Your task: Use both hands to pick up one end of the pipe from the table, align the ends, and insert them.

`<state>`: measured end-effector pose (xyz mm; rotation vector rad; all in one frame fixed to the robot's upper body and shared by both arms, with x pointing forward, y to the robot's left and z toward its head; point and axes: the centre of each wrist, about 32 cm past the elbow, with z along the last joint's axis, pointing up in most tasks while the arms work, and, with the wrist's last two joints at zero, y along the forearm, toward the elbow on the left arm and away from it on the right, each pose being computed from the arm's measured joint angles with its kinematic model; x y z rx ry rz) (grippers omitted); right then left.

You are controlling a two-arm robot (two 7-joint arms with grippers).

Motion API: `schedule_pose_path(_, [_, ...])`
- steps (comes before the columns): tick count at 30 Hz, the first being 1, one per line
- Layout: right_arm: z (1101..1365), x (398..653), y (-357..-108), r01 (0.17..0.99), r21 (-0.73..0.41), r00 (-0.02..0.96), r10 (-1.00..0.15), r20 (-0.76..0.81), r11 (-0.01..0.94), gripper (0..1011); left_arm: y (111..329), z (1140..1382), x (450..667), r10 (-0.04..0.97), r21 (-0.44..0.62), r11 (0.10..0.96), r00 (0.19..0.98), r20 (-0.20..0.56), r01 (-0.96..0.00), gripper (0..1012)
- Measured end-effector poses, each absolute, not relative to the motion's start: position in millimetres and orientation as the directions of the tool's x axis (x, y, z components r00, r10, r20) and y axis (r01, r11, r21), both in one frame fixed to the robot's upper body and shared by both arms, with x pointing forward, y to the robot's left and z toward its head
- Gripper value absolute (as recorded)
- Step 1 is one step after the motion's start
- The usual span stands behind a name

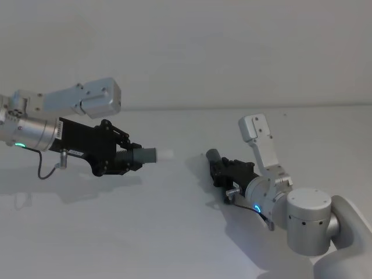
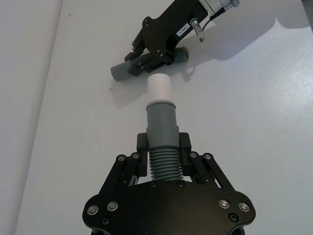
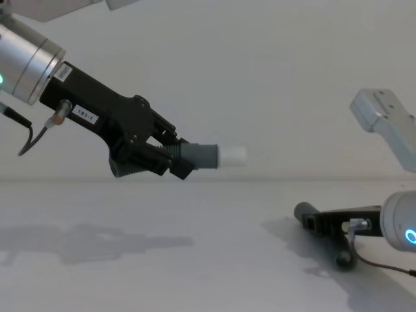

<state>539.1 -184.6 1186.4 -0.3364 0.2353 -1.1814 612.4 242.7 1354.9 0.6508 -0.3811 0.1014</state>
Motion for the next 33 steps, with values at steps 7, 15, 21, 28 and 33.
schedule_pose_path(7, [1186.5, 539.1, -184.5, 0.862, -0.377, 0.364, -0.931, -0.004, 0.339, 264, 242.7, 1355.0, 612.4, -0.026, 0.571, 0.793, 0.926, 0.377, -0.210, 336])
schedule_pose_path(15, [1186.4, 539.1, -184.6, 0.862, -0.377, 0.364, -0.931, -0.004, 0.339, 264, 242.7, 1354.9, 612.4, -0.026, 0.571, 0.793, 0.926, 0.377, -0.210, 336])
schedule_pose_path(21, [1186.4, 539.1, -184.5, 0.862, -0.377, 0.364, -0.931, -0.004, 0.339, 264, 242.7, 1354.9, 612.4, -0.026, 0.571, 0.793, 0.926, 0.377, -0.210, 336])
schedule_pose_path(28, [1186.5, 539.7, -184.6, 0.862, -0.376, 0.366, -0.931, -0.004, 0.340, 264, 242.7, 1354.9, 612.4, -0.026, 0.571, 0.793, 0.926, 0.377, -0.210, 336])
schedule_pose_path(33, [1185.0, 542.9, -185.1, 0.861, -0.360, 0.386, -0.922, 0.005, 0.359, 264, 242.7, 1355.0, 612.4, -0.026, 0.571, 0.793, 0.926, 0.377, -0.210, 336])
